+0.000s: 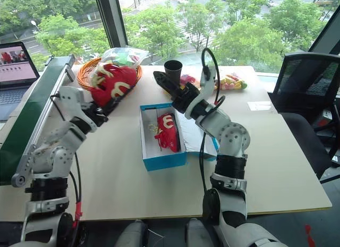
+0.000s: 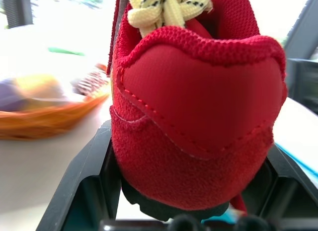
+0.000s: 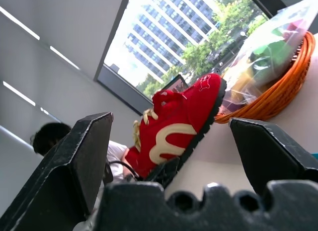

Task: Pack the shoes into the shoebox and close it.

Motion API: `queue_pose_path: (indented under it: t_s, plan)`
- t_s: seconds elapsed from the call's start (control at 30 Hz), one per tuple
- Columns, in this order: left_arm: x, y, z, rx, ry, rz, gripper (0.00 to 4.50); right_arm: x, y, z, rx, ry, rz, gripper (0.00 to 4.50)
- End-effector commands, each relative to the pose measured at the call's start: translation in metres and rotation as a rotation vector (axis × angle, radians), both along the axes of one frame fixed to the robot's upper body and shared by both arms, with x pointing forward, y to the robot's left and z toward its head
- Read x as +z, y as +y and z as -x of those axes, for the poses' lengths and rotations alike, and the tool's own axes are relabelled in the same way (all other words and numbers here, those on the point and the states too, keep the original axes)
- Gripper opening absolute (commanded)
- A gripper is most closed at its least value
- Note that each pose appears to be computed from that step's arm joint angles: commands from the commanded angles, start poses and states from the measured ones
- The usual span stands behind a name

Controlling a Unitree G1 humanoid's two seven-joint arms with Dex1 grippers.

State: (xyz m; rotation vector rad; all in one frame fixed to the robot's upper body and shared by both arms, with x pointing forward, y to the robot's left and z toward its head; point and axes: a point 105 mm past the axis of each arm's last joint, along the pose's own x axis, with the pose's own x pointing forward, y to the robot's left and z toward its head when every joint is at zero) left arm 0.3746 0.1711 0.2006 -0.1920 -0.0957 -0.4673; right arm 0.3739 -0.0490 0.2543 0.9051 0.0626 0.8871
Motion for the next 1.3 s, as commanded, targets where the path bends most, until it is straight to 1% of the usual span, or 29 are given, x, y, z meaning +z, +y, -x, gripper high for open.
queue_pose_path:
  t_s: [0.03,0.13,0.27,0.4,0.57,0.73,0.83,0.97,1.0,1.1,1.13,1.17,1.2,1.23,1.3]
  plan:
    - [0.015,-0.023,0.011,-0.082,-0.038,0.037,2.57,0.019,-0.006,0.004,0.029,0.018,-0.166,4.50]
    - [0.013,-0.041,0.014,-0.115,-0.030,0.041,2.57,0.010,-0.012,0.000,0.009,0.072,-0.179,4.50]
    - [0.028,-0.053,0.016,-0.140,-0.058,0.060,2.57,-0.003,-0.016,-0.001,-0.015,0.110,-0.138,4.50]
    - [0.030,-0.063,0.021,-0.167,-0.054,0.074,2.57,-0.007,-0.012,-0.001,-0.013,0.117,-0.106,4.50]
    - [0.031,-0.089,0.029,-0.226,-0.040,0.109,2.57,-0.006,-0.004,-0.001,0.001,0.116,-0.103,4.50]
    - [0.025,-0.098,0.034,-0.242,-0.019,0.112,2.57,0.002,-0.001,0.000,0.012,0.089,-0.102,4.50]
    - [0.024,-0.101,0.035,-0.250,-0.014,0.115,2.57,0.003,-0.001,-0.002,-0.002,0.079,-0.086,3.78]
    - [0.024,-0.096,0.034,-0.239,-0.010,0.109,2.57,0.004,-0.004,-0.005,-0.031,0.075,-0.077,2.41]
    - [0.022,-0.092,0.032,-0.223,-0.003,0.096,2.57,0.004,-0.006,-0.006,-0.045,0.074,-0.066,2.16]
    - [0.019,-0.084,0.030,-0.198,0.011,0.081,2.57,0.005,-0.009,-0.010,-0.076,0.072,-0.035,1.17]
    - [0.019,-0.080,0.030,-0.192,0.018,0.092,3.57,0.006,-0.010,-0.011,-0.090,0.065,-0.016,0.92]
    - [0.019,-0.077,0.031,-0.198,0.021,0.096,3.67,0.007,-0.011,-0.013,-0.105,0.056,0.000,0.74]
    - [0.018,-0.074,0.033,-0.204,0.023,0.079,4.20,0.010,-0.012,-0.014,-0.118,0.045,0.013,0.42]
    - [0.016,-0.070,0.034,-0.201,0.028,0.049,4.50,0.012,-0.013,-0.014,-0.125,0.033,0.024,0.38]
    - [0.005,-0.055,0.040,-0.225,0.031,-0.132,4.50,0.018,-0.010,-0.010,-0.093,-0.001,0.043,0.37]
